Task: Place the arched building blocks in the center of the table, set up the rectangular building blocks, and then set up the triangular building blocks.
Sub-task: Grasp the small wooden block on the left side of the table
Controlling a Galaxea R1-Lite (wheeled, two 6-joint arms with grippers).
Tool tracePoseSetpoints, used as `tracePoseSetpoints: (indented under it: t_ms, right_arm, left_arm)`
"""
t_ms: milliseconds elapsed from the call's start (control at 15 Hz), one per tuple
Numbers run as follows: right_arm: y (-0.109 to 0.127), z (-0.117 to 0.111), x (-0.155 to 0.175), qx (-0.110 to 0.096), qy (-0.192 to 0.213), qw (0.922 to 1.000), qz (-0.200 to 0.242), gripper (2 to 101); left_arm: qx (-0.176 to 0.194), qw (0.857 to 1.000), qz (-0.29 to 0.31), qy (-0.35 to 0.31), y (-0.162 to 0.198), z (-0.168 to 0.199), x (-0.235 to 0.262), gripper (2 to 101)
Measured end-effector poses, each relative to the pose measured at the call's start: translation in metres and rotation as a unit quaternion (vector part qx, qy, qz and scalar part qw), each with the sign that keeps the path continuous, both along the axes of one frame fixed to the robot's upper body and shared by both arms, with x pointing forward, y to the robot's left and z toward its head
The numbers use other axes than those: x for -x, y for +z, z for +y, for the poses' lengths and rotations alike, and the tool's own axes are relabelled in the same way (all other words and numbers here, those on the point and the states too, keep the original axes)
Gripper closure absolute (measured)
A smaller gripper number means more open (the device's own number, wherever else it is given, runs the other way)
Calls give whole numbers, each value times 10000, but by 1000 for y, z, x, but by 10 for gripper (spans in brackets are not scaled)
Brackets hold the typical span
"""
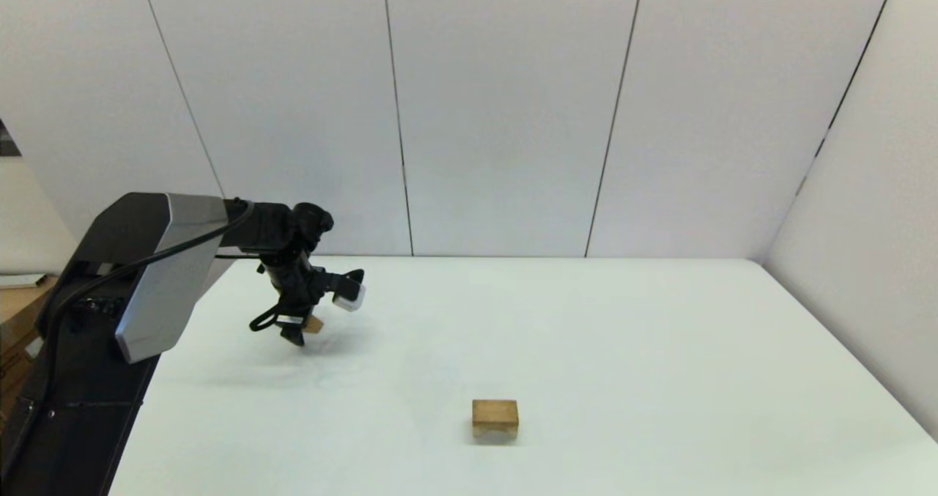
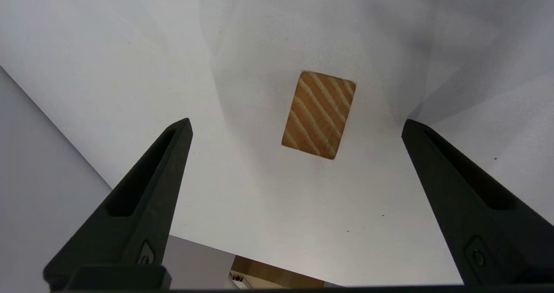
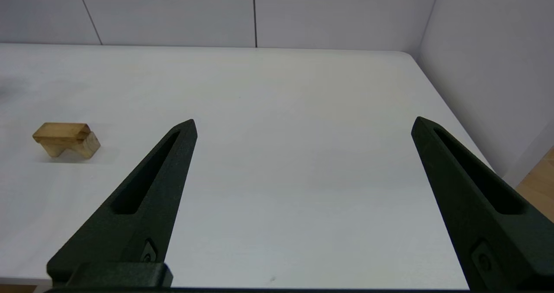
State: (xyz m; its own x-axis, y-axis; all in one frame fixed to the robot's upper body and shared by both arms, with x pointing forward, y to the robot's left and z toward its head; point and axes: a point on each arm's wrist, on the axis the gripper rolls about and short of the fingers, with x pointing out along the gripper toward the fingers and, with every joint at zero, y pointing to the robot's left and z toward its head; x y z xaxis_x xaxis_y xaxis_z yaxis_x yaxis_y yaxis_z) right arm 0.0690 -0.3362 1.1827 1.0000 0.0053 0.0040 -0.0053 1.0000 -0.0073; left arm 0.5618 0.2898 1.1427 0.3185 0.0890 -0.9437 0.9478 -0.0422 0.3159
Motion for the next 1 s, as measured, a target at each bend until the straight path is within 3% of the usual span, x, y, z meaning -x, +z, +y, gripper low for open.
tracePoseSetpoints:
  t_ms: [267, 533, 1000]
  right_arm:
    - [0, 0, 0, 2, 0, 10000, 0, 43]
    - [0, 0, 0, 2, 0, 10000, 0, 43]
    - [0, 0, 0, -1, 0, 10000, 0, 43]
  left_arm:
    - [-48, 10000, 17, 31, -2, 2, 0, 54]
    - [-348, 9993, -6, 131, -1, 4, 0, 54]
    - [-423, 9989, 200, 76, 4, 3, 6, 54]
